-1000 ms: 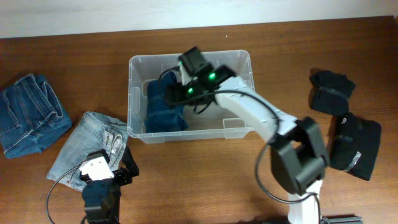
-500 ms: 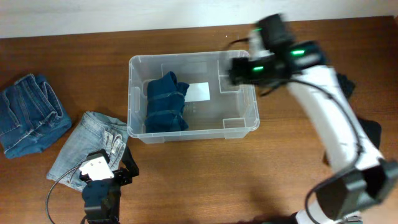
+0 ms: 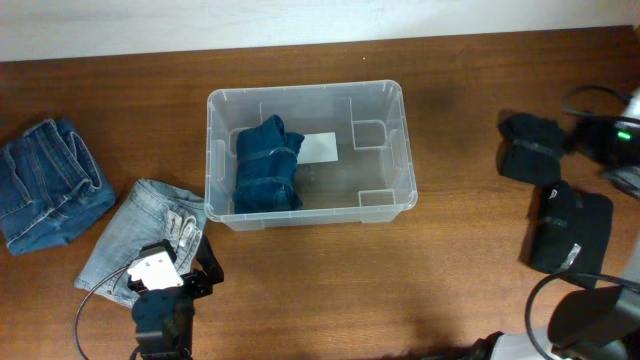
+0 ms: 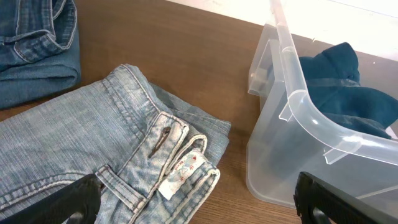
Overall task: Pack container
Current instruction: 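Withdraw the right gripper toward the black bundles on the right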
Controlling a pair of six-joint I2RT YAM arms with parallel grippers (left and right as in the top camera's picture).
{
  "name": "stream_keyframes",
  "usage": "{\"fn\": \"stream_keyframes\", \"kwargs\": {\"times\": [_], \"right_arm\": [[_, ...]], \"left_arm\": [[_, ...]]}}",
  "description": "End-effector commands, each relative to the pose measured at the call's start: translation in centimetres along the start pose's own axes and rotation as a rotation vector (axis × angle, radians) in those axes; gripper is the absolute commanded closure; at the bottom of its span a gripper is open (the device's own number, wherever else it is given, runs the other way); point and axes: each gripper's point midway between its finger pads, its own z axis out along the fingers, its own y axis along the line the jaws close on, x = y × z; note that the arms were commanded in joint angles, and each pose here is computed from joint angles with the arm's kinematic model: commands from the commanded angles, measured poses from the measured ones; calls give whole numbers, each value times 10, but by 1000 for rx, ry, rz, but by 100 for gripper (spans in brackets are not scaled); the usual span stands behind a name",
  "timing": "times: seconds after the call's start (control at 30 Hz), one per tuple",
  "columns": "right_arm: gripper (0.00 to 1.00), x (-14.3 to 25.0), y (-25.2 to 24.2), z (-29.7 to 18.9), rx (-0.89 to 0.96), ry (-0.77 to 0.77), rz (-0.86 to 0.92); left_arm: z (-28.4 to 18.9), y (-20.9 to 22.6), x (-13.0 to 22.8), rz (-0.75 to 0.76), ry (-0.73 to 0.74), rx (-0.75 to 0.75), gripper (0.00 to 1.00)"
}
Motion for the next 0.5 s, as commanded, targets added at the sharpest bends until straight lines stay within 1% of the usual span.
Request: {"fn": "stream_keyframes", "kwargs": {"times": [0.0, 0.13, 0.2, 0.33, 0.47], "right_arm": [[5, -5, -43, -11, 42, -30, 85], [5, -2, -83, -9, 72, -28, 198], [5, -3, -94, -6, 81, -37, 226], [6, -5, -108, 7, 90, -40, 233], [6, -3, -124, 24, 147, 5, 222]], "left_arm": [[1, -1, 5, -3, 6, 13, 0], [1, -1, 5, -3, 6, 13, 0], [1, -1, 4, -3, 6, 13, 0], [1, -1, 5, -3, 6, 13, 1], [1, -1, 5, -3, 6, 13, 0]]}}
